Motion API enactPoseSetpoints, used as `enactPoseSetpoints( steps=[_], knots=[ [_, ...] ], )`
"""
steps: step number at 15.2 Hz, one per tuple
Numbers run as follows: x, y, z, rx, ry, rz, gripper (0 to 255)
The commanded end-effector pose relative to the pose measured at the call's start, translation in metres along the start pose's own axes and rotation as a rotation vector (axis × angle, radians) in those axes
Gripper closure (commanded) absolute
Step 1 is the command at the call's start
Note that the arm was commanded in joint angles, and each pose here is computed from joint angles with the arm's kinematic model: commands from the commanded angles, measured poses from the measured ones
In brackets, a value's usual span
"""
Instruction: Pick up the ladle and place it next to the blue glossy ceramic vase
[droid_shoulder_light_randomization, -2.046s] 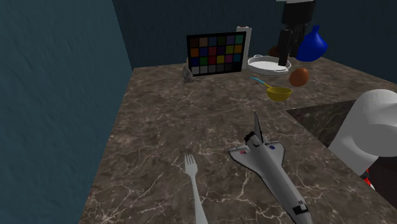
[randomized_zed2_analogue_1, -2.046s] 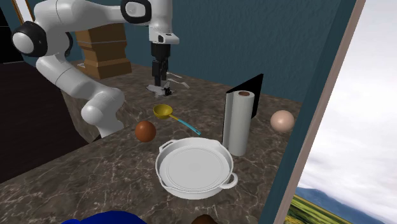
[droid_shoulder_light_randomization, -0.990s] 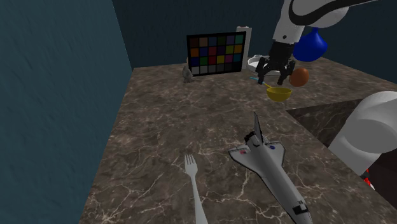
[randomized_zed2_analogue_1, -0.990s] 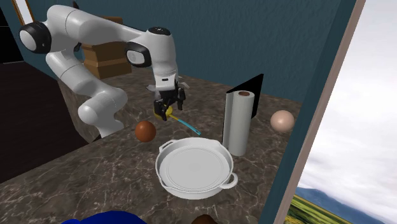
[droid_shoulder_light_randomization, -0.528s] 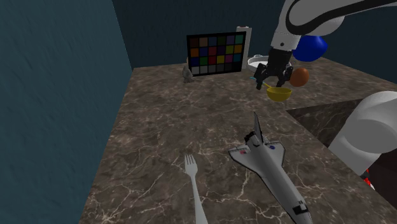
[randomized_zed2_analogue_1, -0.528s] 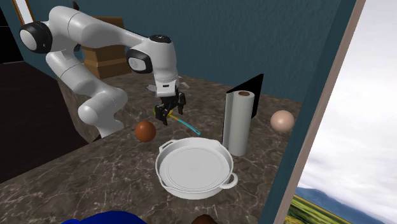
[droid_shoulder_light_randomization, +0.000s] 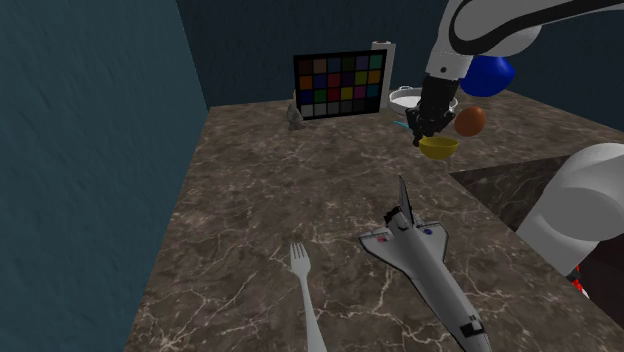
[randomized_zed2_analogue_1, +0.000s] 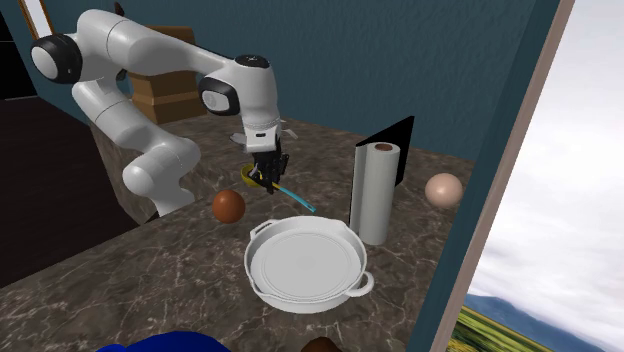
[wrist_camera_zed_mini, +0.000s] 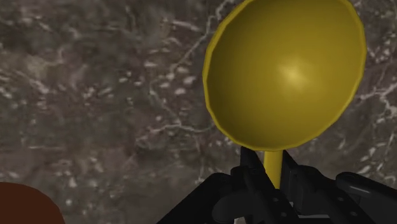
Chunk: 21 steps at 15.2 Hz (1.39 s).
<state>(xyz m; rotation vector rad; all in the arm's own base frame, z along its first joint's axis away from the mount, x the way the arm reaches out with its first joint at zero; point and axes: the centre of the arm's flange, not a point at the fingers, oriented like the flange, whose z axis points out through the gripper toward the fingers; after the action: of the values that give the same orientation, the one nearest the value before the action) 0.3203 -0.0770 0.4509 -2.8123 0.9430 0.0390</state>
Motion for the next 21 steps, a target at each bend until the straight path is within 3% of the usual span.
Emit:
enactPoseSetpoints(
  steps=[1, 6, 21],
  knots=[
    [0.0, 0.0, 0.0, 0.0, -0.001, 0.0, 255],
    [0.0, 0.0, 0.0, 0.0, -0.001, 0.0, 255],
    [-0.007, -0.012, -0.078, 0.0, -0.001, 0.0, 255]
  ],
)
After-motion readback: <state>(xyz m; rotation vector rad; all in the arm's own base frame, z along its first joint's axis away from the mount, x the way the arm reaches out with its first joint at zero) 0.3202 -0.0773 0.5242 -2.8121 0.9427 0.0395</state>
